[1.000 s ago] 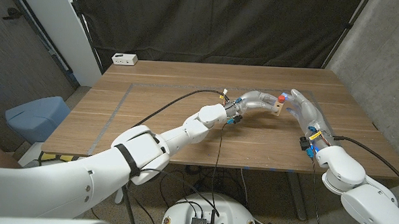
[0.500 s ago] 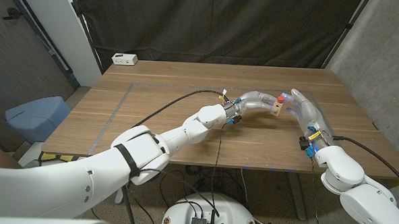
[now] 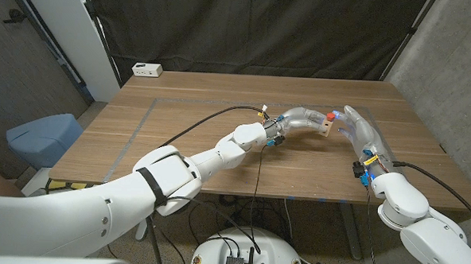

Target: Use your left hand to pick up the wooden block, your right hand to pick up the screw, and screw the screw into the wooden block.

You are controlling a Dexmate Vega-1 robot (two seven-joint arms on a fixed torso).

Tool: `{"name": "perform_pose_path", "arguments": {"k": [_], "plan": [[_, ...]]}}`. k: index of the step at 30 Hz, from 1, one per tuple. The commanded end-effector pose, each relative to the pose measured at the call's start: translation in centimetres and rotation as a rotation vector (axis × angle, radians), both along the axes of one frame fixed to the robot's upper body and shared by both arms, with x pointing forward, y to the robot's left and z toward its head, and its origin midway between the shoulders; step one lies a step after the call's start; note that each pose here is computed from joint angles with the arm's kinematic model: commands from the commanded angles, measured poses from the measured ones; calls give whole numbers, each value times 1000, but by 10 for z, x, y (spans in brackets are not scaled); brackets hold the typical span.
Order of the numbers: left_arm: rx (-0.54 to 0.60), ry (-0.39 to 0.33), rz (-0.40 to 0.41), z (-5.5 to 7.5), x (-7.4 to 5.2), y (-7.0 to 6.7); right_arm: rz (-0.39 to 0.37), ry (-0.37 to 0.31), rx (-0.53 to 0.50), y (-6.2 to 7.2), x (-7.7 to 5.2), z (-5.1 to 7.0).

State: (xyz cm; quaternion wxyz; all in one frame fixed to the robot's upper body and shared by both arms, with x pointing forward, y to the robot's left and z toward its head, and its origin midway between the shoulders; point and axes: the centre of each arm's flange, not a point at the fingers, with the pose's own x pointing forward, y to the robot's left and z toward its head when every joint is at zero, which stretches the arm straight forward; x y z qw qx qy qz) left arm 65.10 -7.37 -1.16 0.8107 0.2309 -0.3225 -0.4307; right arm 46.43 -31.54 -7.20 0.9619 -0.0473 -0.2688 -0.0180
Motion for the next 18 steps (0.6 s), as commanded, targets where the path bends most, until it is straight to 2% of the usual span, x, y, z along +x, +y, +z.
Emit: {"name": "perform_pose_path", "arguments": {"k": [1, 18], "plan": [[-2, 5, 1, 0, 2, 3, -8, 8, 7, 3, 0, -3], [2, 16, 1, 0, 4, 4, -17, 10, 14, 5, -4, -5]]}}
